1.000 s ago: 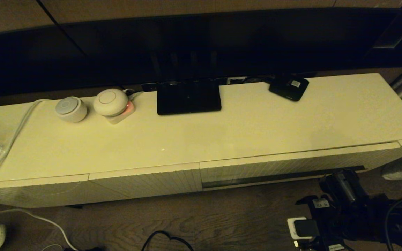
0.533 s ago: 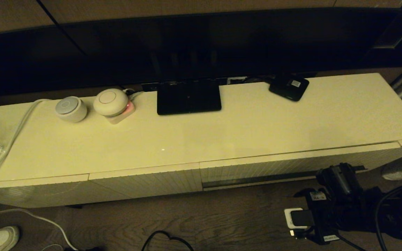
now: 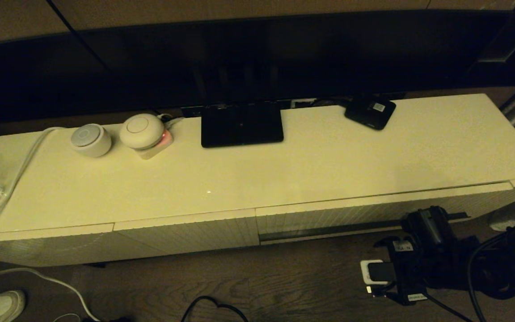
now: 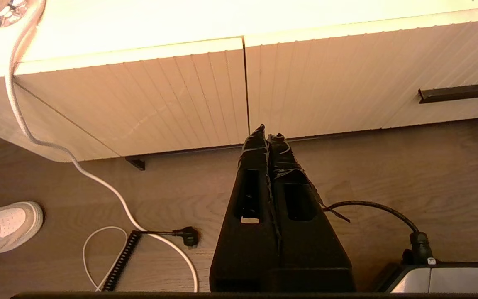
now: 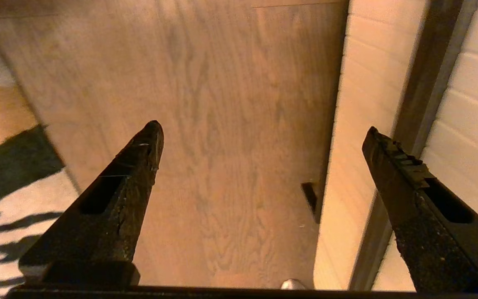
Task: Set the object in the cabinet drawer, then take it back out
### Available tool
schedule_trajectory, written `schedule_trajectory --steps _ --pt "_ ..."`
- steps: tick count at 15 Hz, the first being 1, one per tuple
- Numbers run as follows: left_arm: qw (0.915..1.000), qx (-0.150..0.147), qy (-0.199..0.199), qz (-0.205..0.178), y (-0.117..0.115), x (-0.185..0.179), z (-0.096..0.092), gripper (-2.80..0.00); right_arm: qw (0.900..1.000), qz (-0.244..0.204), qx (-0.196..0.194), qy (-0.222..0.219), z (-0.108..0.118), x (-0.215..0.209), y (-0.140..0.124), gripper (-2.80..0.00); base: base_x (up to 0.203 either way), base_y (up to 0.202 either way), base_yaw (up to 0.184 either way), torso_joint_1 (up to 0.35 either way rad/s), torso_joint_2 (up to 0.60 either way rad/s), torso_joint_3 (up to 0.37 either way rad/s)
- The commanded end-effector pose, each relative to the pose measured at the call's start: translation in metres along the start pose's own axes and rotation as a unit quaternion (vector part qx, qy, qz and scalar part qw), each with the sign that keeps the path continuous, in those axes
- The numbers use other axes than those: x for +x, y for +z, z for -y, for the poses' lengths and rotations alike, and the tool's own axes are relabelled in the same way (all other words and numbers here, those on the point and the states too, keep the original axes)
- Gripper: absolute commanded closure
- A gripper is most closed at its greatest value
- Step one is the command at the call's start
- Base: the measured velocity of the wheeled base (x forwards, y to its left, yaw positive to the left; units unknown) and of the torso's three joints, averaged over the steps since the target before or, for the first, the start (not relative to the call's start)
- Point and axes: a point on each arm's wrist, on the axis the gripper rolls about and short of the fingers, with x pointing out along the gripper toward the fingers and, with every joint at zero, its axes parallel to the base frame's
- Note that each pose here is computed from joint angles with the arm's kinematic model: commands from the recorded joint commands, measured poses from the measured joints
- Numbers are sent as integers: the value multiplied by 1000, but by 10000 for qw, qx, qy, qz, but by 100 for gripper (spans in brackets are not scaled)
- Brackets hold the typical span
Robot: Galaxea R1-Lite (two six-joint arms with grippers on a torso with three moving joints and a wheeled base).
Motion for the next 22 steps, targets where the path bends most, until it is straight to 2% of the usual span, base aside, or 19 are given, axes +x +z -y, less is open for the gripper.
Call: schedule_trajectory --steps 1,14,22 --pt "10000 0 3 -16 -1 0 0 0 10000 -8 -33 -5 2 7 0 -280 0 0 0 0 0 0" --pt "10000 0 3 -16 -1 0 0 0 9996 75 -2 -261 24 22 3 -280 0 0 0 0 0 0" --pt "10000 0 3 -16 -1 0 0 0 9999 52 -13 -158 22 32 2 -280 0 0 0 0 0 0"
